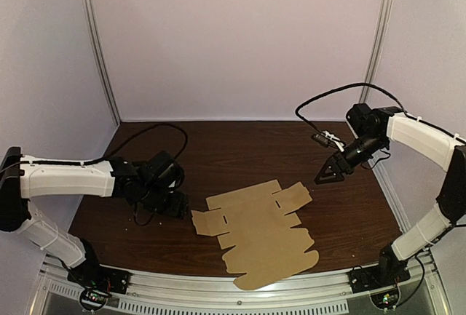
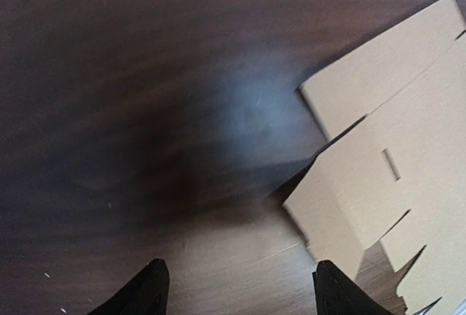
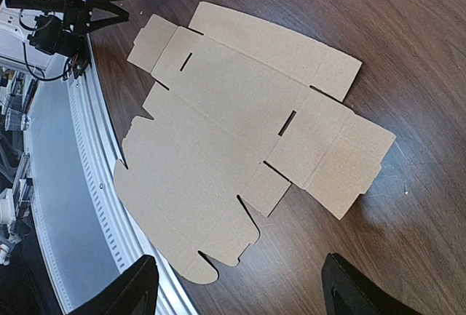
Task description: Fold the paper box
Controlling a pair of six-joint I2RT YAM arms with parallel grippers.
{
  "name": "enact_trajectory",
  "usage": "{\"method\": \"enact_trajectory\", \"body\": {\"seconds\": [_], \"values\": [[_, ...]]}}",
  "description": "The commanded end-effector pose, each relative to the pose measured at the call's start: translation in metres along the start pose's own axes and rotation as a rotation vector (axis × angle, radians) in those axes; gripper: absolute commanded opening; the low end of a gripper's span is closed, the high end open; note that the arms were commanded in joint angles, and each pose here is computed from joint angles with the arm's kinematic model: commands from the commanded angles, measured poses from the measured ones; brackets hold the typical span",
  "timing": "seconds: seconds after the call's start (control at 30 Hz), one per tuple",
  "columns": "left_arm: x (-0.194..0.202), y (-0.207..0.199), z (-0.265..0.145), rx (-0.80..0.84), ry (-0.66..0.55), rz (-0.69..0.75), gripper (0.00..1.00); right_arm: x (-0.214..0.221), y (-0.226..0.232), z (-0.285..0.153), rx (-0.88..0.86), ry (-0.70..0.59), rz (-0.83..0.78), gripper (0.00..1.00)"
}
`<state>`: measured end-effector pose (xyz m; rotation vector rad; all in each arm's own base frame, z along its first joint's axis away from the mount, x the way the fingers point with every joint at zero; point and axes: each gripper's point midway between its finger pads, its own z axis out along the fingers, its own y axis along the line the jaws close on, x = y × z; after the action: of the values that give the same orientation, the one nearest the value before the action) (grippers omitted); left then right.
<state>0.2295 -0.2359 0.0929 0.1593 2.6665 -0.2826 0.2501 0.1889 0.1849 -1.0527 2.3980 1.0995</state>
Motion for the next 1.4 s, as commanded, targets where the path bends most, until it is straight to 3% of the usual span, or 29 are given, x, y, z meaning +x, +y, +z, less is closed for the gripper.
{"method": "enact_trajectory", "body": {"seconds": [0.0, 0.27, 0.5, 0.63, 0.77, 1.13, 1.37], "values": [[0.000, -0.024, 0.012, 0.181, -0.035, -0.259, 0.72, -0.010, -0.007, 0.008, 0.009, -0.004, -0.038, 0.79], [0.008, -0.045, 0.035, 0.244, 0.035, -0.310, 0.70, -0.003, -0.005, 0.025, -0.002, 0.046, -0.046, 0.78], [0.014, -0.056, 0.048, 0.247, 0.118, -0.333, 0.51, -0.001, 0.001, 0.021, 0.013, 0.053, -0.062, 0.78], [0.012, -0.065, 0.047, 0.276, 0.128, -0.326, 0.33, 0.002, 0.001, 0.021, 0.020, 0.062, -0.064, 0.78], [0.004, -0.073, 0.048, 0.290, 0.115, -0.285, 0.01, 0.004, -0.001, 0.024, 0.013, 0.077, -0.062, 0.77], [-0.057, -0.121, 0.024, 0.364, -0.020, 0.098, 0.00, -0.024, -0.006, 0.036, 0.039, 0.189, -0.289, 0.77], [-0.068, -0.127, -0.005, 0.407, -0.079, 0.216, 0.00, -0.036, -0.022, 0.055, 0.027, 0.249, -0.305, 0.72]]}}
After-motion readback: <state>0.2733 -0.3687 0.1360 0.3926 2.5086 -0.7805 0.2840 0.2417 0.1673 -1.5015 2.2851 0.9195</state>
